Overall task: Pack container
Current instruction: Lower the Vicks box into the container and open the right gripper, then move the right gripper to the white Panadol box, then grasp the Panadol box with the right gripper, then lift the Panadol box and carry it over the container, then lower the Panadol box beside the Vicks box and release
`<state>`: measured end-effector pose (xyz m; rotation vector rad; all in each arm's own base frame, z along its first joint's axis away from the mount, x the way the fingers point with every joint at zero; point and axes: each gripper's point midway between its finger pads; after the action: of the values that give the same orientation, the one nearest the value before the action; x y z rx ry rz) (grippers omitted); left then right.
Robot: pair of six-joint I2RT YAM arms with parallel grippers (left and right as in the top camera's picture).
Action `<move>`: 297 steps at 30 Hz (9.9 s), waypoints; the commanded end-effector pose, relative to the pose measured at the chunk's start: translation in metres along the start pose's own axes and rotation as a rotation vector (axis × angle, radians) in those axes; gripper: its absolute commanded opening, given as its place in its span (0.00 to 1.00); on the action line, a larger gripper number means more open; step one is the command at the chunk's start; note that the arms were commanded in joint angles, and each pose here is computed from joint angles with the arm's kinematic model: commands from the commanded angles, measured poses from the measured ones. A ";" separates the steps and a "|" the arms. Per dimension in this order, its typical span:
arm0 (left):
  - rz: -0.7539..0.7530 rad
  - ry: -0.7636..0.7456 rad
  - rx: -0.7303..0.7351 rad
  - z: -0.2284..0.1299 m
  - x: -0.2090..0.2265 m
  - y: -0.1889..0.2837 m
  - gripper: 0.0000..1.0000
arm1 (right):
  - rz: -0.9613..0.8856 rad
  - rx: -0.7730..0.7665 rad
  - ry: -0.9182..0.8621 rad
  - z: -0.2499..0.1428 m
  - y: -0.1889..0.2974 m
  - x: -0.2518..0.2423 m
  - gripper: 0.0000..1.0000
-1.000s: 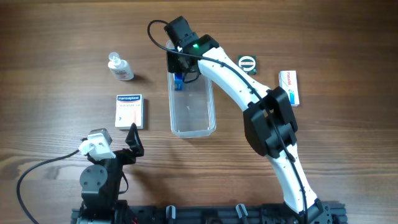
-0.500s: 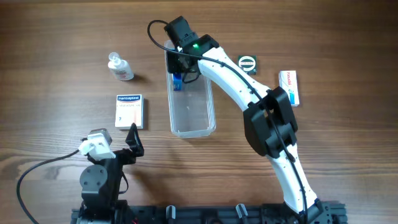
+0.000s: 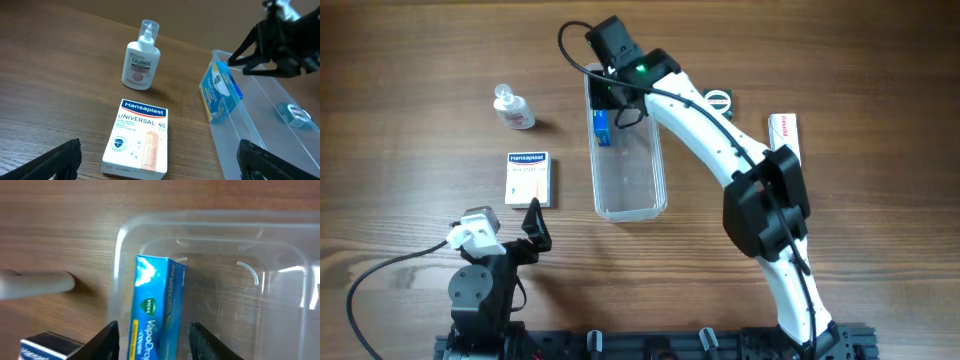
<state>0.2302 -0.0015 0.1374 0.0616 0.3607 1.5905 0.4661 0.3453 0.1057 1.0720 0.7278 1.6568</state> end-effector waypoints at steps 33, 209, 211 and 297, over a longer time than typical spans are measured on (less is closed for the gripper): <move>0.007 0.000 -0.005 -0.001 0.001 -0.001 1.00 | -0.411 -0.080 -0.225 0.026 0.235 -0.190 1.00; 0.007 0.000 -0.005 -0.001 0.001 -0.001 1.00 | 0.041 0.031 -0.103 -0.021 0.075 -0.023 0.41; 0.007 0.000 -0.005 -0.001 0.001 -0.001 1.00 | 0.034 0.039 -0.103 -0.023 0.068 -0.025 0.41; 0.007 0.000 -0.005 -0.001 0.001 -0.001 1.00 | 0.041 -0.115 0.036 0.012 0.025 -0.021 0.53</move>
<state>0.2302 -0.0015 0.1374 0.0616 0.3607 1.5905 0.4586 0.3133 0.0647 1.0580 0.7515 1.6537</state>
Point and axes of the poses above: each gripper's point midway between its finger pads, its own y axis back along the fingers, its own x axis along the line the jaws close on, z = x × y, and after that the axes turned 6 degrees about -y, right-handed
